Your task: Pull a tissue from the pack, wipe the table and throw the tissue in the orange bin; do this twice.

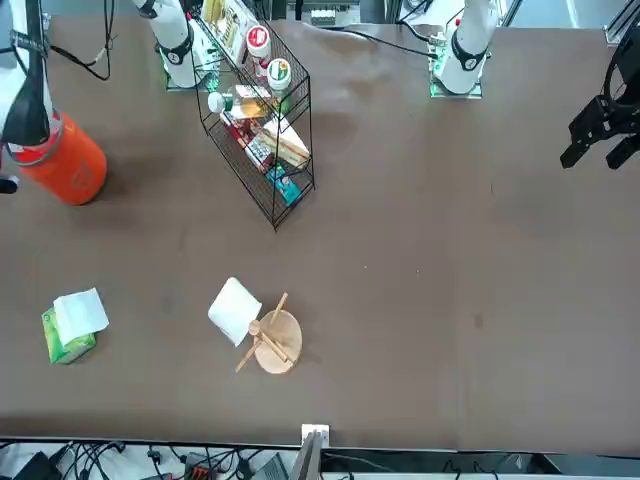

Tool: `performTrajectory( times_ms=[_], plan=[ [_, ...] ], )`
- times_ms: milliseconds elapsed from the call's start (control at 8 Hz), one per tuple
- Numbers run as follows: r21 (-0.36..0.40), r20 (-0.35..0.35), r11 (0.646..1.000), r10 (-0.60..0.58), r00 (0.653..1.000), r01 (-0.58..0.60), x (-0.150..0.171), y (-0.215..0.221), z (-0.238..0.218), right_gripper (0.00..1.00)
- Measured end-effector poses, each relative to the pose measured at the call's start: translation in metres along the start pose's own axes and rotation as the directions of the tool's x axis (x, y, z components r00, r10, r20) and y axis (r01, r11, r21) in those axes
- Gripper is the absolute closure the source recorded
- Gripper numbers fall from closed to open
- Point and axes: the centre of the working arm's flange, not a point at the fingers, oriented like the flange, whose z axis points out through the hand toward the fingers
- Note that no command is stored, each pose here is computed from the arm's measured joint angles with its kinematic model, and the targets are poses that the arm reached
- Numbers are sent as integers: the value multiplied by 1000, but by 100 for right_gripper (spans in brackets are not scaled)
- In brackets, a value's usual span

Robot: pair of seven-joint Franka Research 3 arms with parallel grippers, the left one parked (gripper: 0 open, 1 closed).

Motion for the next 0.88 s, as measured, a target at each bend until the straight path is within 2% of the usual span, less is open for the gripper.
performTrajectory(
  times_ms=[375,625,875],
  plan=[
    [23,25,1000,-16,1000,16,18,-2,43,99],
    [41,3,999,-20,1000,20,26,0,69,97],
    [49,-7,999,-19,1000,20,28,1,78,82]
  ],
)
